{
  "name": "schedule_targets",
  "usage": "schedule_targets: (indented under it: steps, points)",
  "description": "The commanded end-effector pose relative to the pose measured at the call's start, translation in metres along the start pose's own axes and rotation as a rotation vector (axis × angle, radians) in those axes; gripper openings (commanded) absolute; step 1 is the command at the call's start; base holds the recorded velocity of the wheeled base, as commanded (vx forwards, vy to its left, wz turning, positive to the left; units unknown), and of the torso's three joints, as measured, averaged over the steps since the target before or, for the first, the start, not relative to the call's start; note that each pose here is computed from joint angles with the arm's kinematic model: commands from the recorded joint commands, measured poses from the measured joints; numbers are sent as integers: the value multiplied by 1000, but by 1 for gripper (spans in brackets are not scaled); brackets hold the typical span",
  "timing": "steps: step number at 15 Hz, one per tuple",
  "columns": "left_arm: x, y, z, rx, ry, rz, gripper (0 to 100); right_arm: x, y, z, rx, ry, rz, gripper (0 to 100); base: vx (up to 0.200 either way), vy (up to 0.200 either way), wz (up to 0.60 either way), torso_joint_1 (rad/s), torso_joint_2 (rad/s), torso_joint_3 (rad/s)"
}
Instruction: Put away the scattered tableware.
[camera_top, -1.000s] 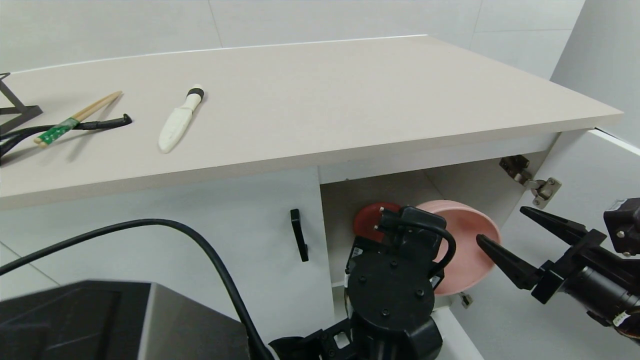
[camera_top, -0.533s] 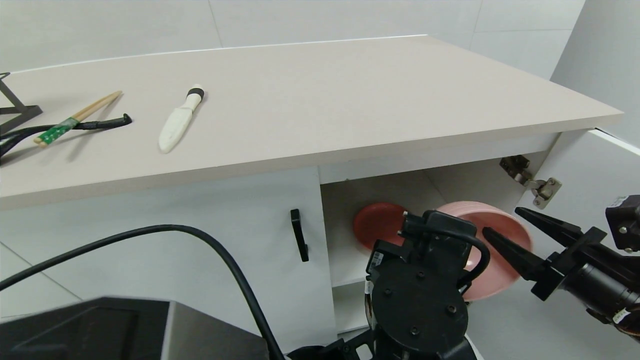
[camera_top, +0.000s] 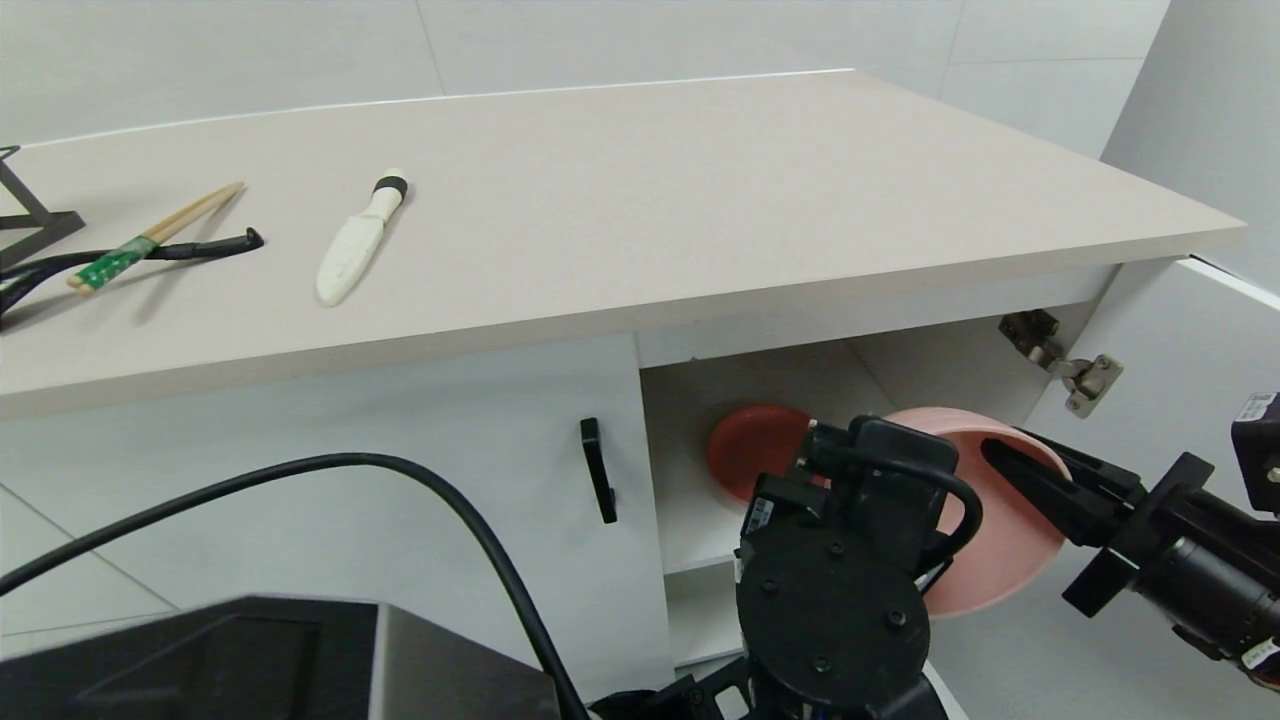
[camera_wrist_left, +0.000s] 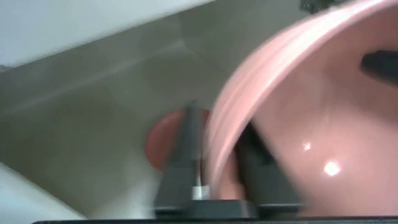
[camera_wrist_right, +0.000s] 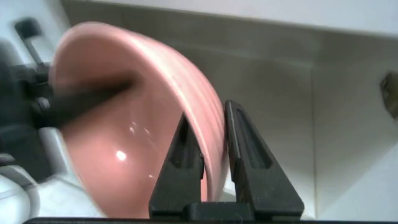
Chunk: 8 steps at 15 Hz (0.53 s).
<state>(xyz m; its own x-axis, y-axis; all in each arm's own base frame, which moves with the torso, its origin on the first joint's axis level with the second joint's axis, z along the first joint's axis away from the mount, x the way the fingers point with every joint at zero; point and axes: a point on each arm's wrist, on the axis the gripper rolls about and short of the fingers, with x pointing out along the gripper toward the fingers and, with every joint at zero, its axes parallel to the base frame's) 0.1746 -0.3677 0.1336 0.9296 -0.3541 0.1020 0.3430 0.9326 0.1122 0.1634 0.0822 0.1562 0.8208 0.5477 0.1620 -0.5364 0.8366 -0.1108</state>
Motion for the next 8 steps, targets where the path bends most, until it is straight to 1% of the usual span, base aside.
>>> schedule_targets:
  steps: [1, 2, 4, 5, 6, 7, 8]
  points:
    - [0, 0, 1, -3, -22, -17, 100, 0, -1, -1, 0, 3, -11, 0, 0, 0, 0, 0, 0, 0]
    - [-2, 2, 9, -21, -93, -62, 100, 0, -4, -3, -1, 17, -25, 0, 0, 0, 0, 0, 0, 0]
    - [-11, 9, 18, -35, -230, -172, 100, 1, -4, -5, 1, 26, -24, 0, 0, 0, 0, 0, 0, 0]
    - [-13, 10, 15, -17, -239, -225, 100, 1, -4, -5, 1, 26, -24, 0, 0, 0, 0, 0, 0, 0]
    - [-20, 17, 21, -22, -254, -282, 100, 1, -4, -6, 1, 27, -24, 0, 0, 0, 0, 0, 0, 0]
    - [-24, 24, 30, -52, -275, -313, 100, 0, -4, -6, 1, 32, -24, 0, 0, 0, 0, 0, 0, 0]
    - [-29, 31, 41, -62, -303, -337, 100, 0, -4, -6, 1, 32, -24, 0, 0, 0, 0, 0, 0, 0]
